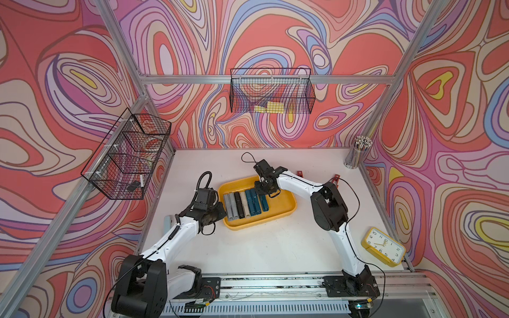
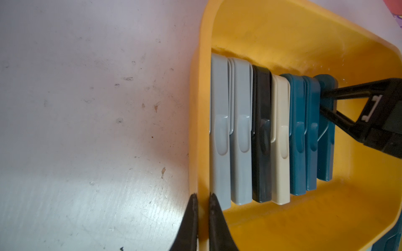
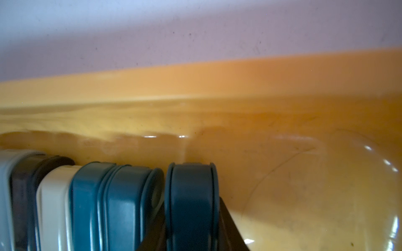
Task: Put the pruning pliers into the storage box
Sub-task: Place the pruning pliers in the storage box.
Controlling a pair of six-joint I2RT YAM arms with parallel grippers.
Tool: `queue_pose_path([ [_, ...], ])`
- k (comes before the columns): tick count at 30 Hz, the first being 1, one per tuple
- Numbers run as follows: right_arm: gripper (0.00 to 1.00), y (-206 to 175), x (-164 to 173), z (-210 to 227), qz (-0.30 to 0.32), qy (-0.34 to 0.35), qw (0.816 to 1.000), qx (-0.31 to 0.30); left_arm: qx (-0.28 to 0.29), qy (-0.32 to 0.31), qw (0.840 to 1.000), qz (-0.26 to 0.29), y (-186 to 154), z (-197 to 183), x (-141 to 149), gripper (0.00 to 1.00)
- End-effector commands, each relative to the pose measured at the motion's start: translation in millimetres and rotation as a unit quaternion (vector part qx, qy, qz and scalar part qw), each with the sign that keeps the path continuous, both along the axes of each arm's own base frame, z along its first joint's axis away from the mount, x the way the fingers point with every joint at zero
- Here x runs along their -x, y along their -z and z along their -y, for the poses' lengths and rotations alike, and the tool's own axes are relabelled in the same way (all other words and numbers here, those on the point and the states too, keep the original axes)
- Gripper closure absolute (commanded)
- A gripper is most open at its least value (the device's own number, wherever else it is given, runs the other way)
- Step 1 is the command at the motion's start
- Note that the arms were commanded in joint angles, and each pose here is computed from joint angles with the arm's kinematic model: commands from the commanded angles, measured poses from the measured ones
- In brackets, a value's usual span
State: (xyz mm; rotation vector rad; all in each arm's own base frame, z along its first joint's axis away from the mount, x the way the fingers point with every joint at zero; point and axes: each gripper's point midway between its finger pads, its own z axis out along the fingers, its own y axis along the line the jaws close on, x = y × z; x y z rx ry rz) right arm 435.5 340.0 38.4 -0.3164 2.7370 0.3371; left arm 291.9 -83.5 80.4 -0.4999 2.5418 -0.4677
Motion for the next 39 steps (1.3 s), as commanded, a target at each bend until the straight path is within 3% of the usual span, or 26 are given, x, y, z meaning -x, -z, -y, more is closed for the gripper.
queue_pose_path([
  [1,0.7,16,4,-3,-0.008,-0.003,1.0,0.005,0.005,0.01,1.0,0.001,1,4,2,1.0],
  [12,0.6,14,3,-5,-0.006,-0.005,1.0,0.0,0.004,0.009,1.0,0.0,1,4,2,1.0],
  [39,0.6,-49,-4,-2,0.055,-0.001,0.998,-0.021,0.007,0.009,1.0,-0.004,4,5,2,1.0],
])
